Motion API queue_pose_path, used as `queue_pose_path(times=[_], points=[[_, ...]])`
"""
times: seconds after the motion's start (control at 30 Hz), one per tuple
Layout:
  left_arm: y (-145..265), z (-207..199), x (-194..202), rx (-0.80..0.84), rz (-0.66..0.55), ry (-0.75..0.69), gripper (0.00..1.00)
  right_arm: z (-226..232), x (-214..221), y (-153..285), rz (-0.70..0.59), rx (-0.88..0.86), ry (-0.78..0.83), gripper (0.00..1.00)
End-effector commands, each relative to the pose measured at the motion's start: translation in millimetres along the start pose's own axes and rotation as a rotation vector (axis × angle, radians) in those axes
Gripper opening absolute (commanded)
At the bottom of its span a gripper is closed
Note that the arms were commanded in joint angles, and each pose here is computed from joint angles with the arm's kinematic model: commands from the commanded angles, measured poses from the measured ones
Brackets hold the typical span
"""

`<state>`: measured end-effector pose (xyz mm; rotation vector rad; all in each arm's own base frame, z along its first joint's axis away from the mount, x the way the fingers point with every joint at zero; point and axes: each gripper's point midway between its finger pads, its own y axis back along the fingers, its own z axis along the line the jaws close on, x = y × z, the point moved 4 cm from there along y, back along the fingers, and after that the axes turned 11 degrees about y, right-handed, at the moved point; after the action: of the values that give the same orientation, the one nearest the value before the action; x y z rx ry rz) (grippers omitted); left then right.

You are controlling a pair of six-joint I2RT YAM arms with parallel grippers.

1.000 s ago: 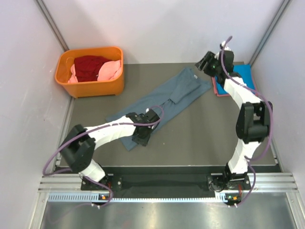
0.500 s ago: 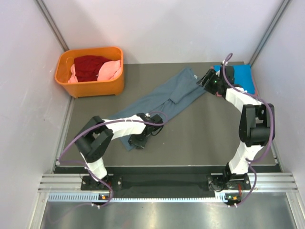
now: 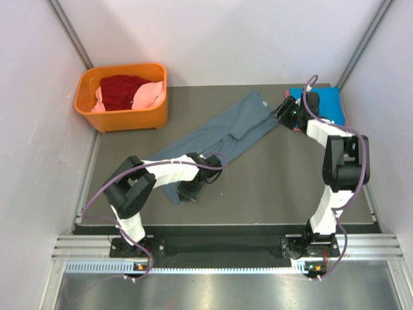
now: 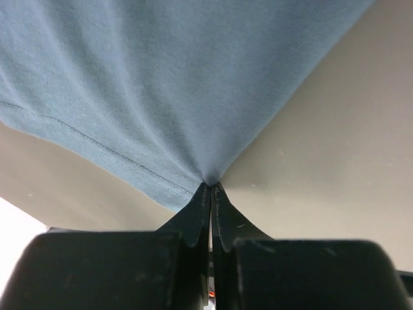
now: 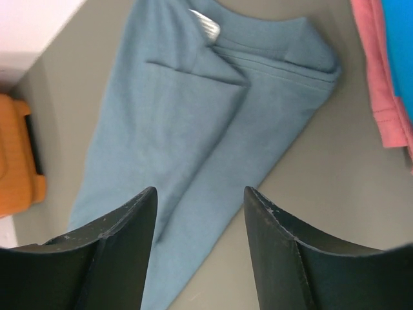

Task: Fold and stack the t-shirts
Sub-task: Fold the tshirt

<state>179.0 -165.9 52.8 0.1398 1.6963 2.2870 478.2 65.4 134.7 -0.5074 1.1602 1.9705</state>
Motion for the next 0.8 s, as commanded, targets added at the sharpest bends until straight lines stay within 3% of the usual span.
queue_pose_path(times=[0.0, 0.37, 0.77], points=[[12, -5, -6, 0.038, -0.003, 0.007, 0.00, -23, -9, -15, -0.046, 0.048, -0.018, 0.56], [27, -15, 3, 0.106, 0.014, 0.000, 0.00, -62, -18, -40, -0.097, 0.150, -0.030, 0.55], [35, -28, -1, 0.134, 0.023, -0.010, 0.00, -71, -43, -71, -0.112, 0.186, -0.028, 0.45]])
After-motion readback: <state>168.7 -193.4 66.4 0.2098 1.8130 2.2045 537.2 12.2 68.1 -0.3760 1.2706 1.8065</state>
